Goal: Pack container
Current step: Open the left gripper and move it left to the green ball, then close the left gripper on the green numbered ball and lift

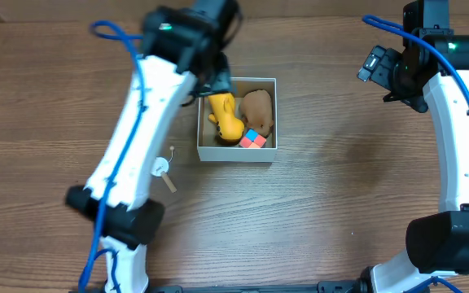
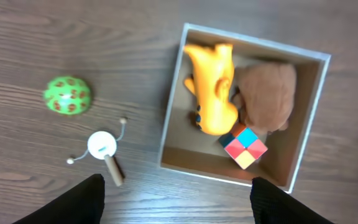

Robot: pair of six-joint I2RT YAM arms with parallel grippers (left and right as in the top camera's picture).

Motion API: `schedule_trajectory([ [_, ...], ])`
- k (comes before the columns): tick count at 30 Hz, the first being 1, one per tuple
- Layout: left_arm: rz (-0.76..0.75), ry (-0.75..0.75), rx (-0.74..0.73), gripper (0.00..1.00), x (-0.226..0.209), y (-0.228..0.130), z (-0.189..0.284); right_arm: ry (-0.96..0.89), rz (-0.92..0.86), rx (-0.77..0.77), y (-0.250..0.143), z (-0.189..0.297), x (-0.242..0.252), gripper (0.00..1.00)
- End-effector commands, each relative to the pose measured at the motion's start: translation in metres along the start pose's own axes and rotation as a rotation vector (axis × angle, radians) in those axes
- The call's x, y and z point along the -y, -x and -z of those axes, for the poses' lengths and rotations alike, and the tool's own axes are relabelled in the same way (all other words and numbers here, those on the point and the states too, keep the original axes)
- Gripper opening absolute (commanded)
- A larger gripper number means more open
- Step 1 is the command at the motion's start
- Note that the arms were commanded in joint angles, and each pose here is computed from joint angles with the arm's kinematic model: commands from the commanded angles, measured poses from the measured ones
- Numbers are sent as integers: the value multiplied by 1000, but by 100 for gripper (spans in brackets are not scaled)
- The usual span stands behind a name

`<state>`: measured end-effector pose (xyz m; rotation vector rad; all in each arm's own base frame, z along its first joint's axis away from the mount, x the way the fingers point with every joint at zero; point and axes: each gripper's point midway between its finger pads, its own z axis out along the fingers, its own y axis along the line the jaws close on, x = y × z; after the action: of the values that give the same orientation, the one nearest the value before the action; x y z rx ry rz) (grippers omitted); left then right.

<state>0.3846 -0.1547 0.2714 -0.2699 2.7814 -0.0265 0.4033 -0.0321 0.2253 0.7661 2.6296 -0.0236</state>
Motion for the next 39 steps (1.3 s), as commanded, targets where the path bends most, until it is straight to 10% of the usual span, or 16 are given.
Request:
schedule_trajectory([
  [1, -3, -39, 75, 74, -18, -6, 45, 9, -1, 14, 3, 4, -2, 100],
  [16, 237, 372, 65, 100, -144, -85, 12, 9, -1, 14, 3, 4, -2, 100],
  [39, 458, 85, -163, 100, -170, -35, -161, 9, -1, 14, 3, 4, -2, 100],
])
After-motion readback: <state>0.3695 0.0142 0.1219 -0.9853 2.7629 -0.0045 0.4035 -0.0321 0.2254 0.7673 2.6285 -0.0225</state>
